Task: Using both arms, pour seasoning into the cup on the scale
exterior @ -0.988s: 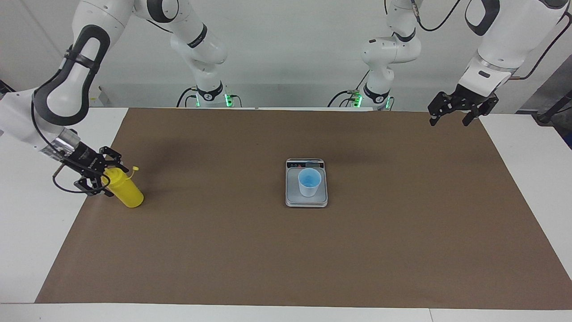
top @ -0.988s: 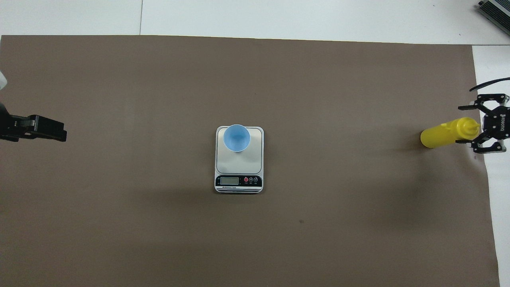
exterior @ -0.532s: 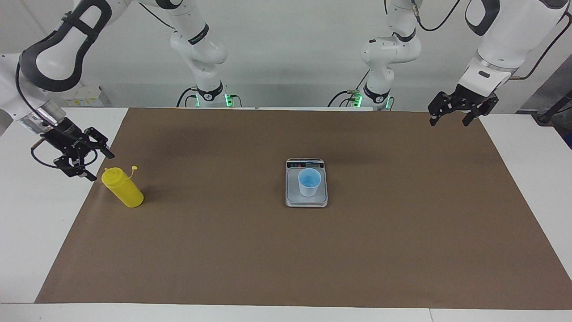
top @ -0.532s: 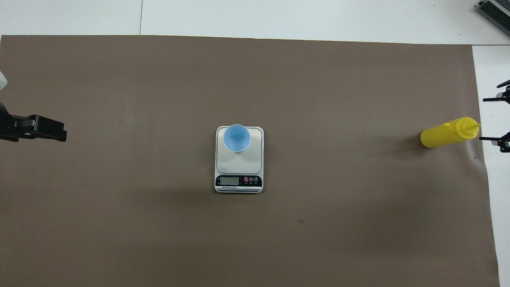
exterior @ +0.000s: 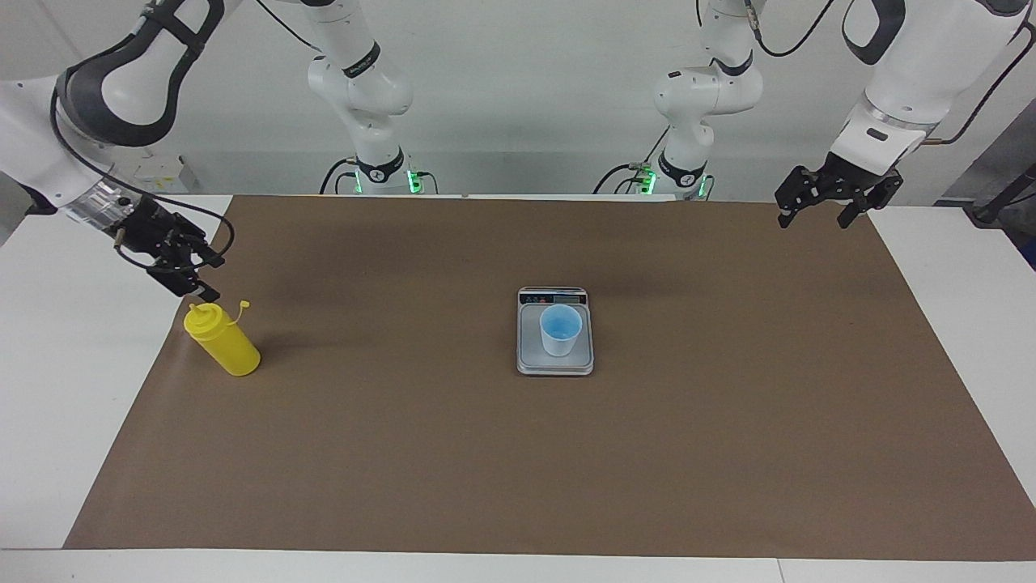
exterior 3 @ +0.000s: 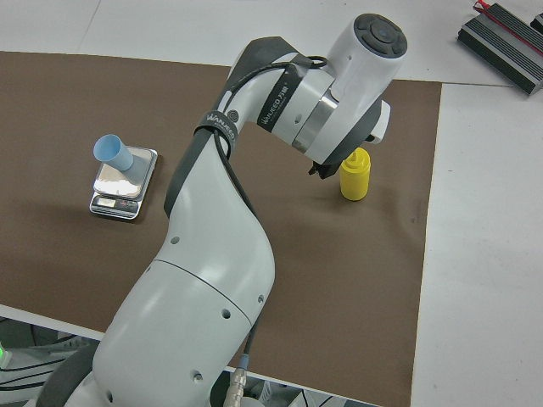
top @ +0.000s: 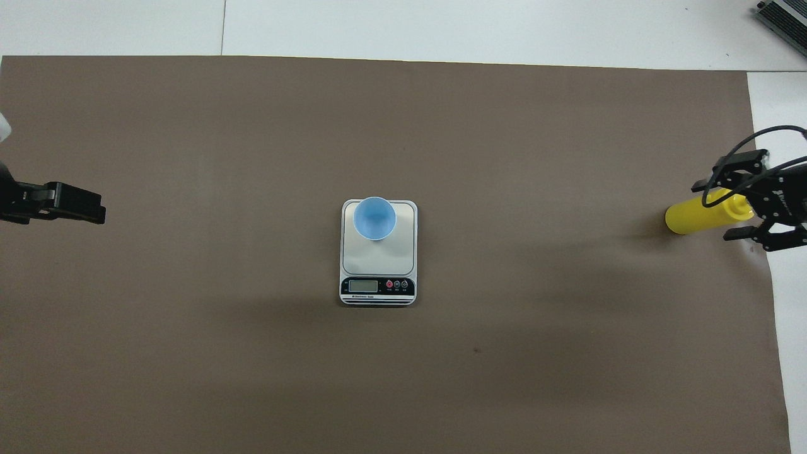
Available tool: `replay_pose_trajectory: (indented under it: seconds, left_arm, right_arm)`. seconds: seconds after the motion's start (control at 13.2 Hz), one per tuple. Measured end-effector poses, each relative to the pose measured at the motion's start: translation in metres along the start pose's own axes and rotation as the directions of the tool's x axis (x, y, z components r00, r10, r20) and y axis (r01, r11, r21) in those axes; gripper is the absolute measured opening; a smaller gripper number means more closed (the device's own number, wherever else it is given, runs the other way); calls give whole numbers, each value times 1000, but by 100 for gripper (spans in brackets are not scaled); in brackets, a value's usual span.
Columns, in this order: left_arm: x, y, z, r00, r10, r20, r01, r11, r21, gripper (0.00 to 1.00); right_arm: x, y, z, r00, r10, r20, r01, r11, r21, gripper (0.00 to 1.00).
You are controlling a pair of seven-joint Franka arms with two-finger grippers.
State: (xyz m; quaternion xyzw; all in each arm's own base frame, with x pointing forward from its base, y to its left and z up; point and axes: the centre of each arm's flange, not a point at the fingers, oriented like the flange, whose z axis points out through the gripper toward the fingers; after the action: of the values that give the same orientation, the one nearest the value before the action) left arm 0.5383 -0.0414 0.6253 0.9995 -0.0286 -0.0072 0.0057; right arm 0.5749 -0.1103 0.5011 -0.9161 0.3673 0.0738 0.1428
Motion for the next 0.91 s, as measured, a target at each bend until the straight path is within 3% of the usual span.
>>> replay_pose_trajectory:
  seconds: [0.15, 0.3, 0.68, 0.91]
  left_arm:
    - [0, 0, 0, 1000, 0, 0, 0, 1000, 0, 100]
    - [0, 0, 0, 1000, 0, 0, 0, 1000, 0, 100]
    - [0, 0, 0, 1000, 0, 0, 0, 1000, 0, 100]
    - [0, 0, 0, 1000, 0, 0, 0, 1000, 0, 100]
  right_arm:
    - [-20, -27, 12, 980, -196, -23, 191, 974, -123, 100]
    - [-36, -46, 12, 954, -298, -40, 286, 940, -185, 100]
    - [-81, -73, -23, 908, -407, -102, 377, 898, -228, 100]
    - [-117, -69, -55, 894, -437, -97, 404, 881, -245, 100]
